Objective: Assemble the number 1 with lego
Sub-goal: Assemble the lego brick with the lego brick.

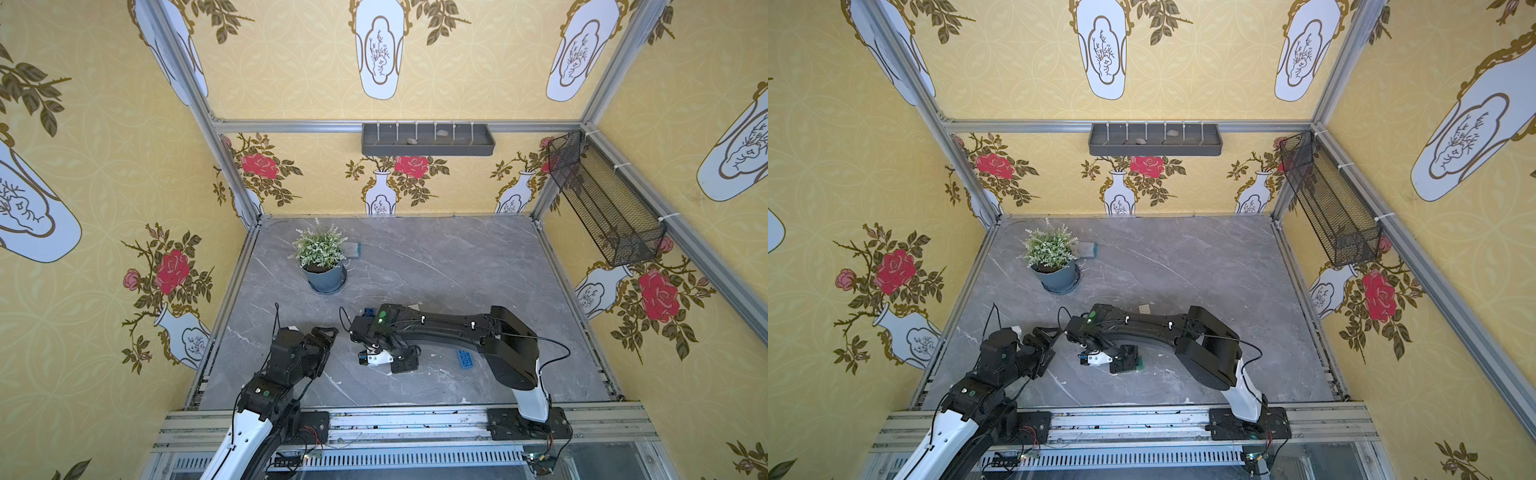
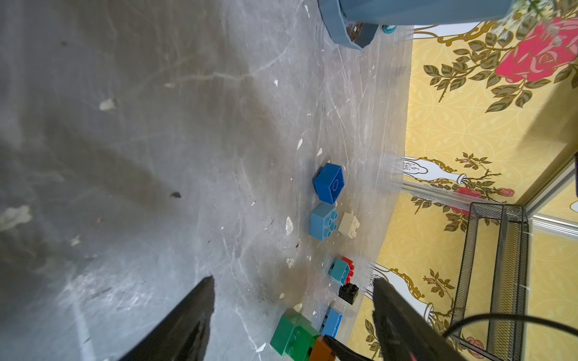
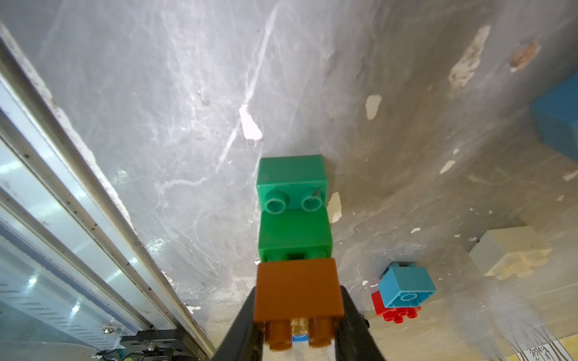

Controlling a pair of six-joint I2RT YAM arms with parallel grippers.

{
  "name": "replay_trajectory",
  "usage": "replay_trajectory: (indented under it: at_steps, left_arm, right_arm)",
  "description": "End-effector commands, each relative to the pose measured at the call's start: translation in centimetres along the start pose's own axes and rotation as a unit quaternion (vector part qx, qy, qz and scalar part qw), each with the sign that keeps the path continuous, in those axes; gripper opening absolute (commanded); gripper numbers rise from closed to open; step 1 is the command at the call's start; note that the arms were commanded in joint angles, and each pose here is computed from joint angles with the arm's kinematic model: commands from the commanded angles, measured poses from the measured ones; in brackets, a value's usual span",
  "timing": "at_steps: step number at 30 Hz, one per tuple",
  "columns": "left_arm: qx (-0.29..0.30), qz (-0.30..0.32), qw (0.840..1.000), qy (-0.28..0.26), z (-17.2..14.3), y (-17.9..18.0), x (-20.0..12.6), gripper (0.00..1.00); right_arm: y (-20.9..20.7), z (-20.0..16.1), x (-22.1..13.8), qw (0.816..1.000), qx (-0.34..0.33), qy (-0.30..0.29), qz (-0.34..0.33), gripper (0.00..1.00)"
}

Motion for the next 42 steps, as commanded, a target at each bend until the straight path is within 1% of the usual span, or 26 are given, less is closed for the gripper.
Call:
replay_trajectory:
  at_steps: [1, 13, 18, 22, 24, 25, 27, 30, 32, 34, 37, 40, 42]
  left_arm:
    - [0.001, 0.006, 1.000, 0.002, -0.1, 0.4, 0.1, 0.80]
    - [0.001, 0.006, 1.000, 0.001, 0.0, 0.4, 0.0, 0.80]
    - [0.003, 0.005, 1.000, 0.003, -0.1, 0.3, 0.0, 0.80]
    - [0.010, 0.004, 1.000, 0.005, -0.1, 0.2, -0.1, 0.80]
    - [0.015, 0.005, 1.000, 0.008, -0.2, 0.1, 0.0, 0.81]
    - [0.018, 0.003, 1.000, 0.012, -0.3, 0.0, 0.0, 0.82]
    - [0.030, -0.017, 0.999, 0.030, -0.6, -0.8, 0.3, 0.83]
    - [0.065, -0.049, 0.994, 0.066, -1.3, -2.4, 0.6, 0.80]
    - [0.108, -0.052, 0.989, 0.084, -1.6, -3.6, 0.6, 0.80]
    - [0.165, -0.052, 0.979, 0.111, -2.1, -5.0, 0.2, 0.80]
    - [0.218, -0.040, 0.962, 0.156, -3.0, -5.9, 0.2, 0.79]
    - [0.261, -0.019, 0.948, 0.180, -4.2, -6.3, 0.1, 0.76]
    - [0.293, -0.009, 0.934, 0.205, -5.8, -6.4, 0.1, 0.73]
  right_arm:
    - [0.2, 0.7, 0.6, 1.000, 0.002, -0.014, 0.010, 0.29]
    - [0.1, 1.0, -0.1, 0.999, 0.010, -0.039, 0.001, 0.56]
    - [0.4, 1.0, -0.8, 0.998, 0.013, -0.061, 0.007, 0.67]
    - [0.3, 1.2, -2.3, 0.994, 0.025, -0.106, 0.006, 0.73]
    - [-0.1, 1.5, -3.8, 0.988, 0.048, -0.148, 0.007, 0.74]
    - [-0.5, 1.6, -5.0, 0.981, 0.069, -0.181, 0.011, 0.74]
    - [-1.8, 1.3, -7.4, 0.961, 0.128, -0.244, 0.012, 0.74]
    - [-3.9, -0.5, -10.3, 0.915, 0.237, -0.326, 0.005, 0.72]
    - [-4.7, -1.9, -11.7, 0.871, 0.316, -0.376, -0.014, 0.72]
    - [-5.2, -3.8, -11.8, 0.813, 0.413, -0.410, -0.002, 0.70]
    - [-4.7, -6.1, -10.8, 0.749, 0.508, -0.426, 0.016, 0.65]
    - [-3.9, -7.6, -9.3, 0.696, 0.582, -0.419, 0.036, 0.64]
    - [-3.4, -8.2, -8.0, 0.664, 0.629, -0.400, 0.059, 0.65]
Point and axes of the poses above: each gripper's point midway between its finger pads, its own x axis out along the fingers, its own y axis along the line the jaws close on, z = x × y, the point moved 5 cm from there along -x, back along the fingers, and after that the axes turned 1 degree about -x, right-handed, at the moved point
